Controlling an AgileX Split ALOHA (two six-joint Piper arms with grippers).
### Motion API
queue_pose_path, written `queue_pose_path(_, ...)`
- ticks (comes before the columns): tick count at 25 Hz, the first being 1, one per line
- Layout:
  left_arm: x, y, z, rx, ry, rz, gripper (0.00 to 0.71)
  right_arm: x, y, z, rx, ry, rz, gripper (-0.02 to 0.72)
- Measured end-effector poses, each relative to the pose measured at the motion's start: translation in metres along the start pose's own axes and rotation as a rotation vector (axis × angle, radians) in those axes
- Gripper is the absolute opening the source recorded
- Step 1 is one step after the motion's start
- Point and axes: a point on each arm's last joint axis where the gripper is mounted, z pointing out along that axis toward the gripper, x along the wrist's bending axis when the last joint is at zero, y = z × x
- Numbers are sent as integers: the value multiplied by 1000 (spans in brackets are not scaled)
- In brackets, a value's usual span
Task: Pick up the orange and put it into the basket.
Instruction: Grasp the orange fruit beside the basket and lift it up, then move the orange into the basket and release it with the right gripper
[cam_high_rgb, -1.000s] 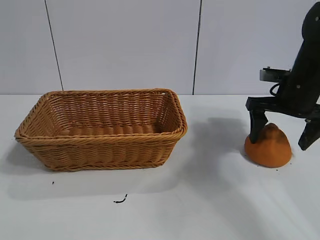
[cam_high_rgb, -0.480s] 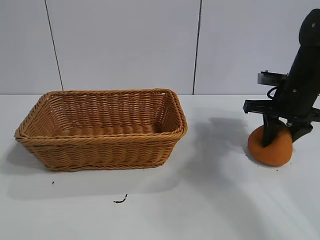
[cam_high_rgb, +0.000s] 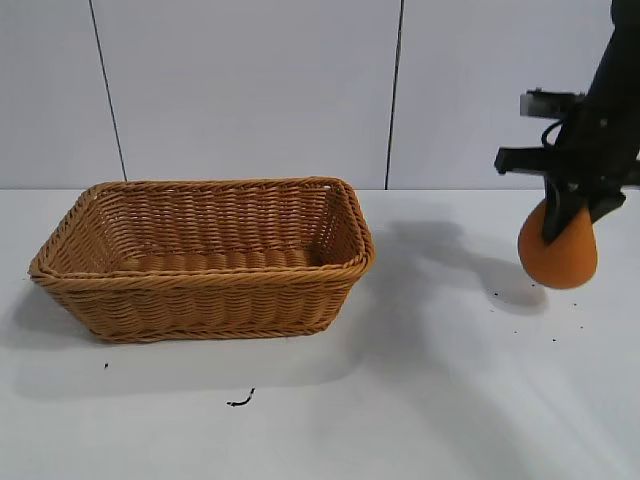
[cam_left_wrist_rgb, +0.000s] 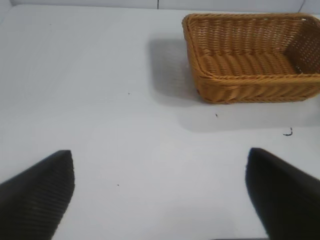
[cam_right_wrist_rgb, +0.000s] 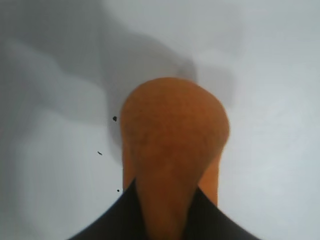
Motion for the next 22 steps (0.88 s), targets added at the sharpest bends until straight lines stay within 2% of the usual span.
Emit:
queue_pose_path(5,0,0,0,0,0,0,666,19,21,-54,-76,7,-51,43)
queue_pose_path(9,0,0,0,0,0,0,666,50,28,-77,-139,28,-108,43)
queue_pose_path(15,0,0,0,0,0,0,666,105,23,-88,-181,51,-191,43)
queue_pose_path(22,0,0,0,0,0,0,666,181,7,-90,-279,128,-306,43)
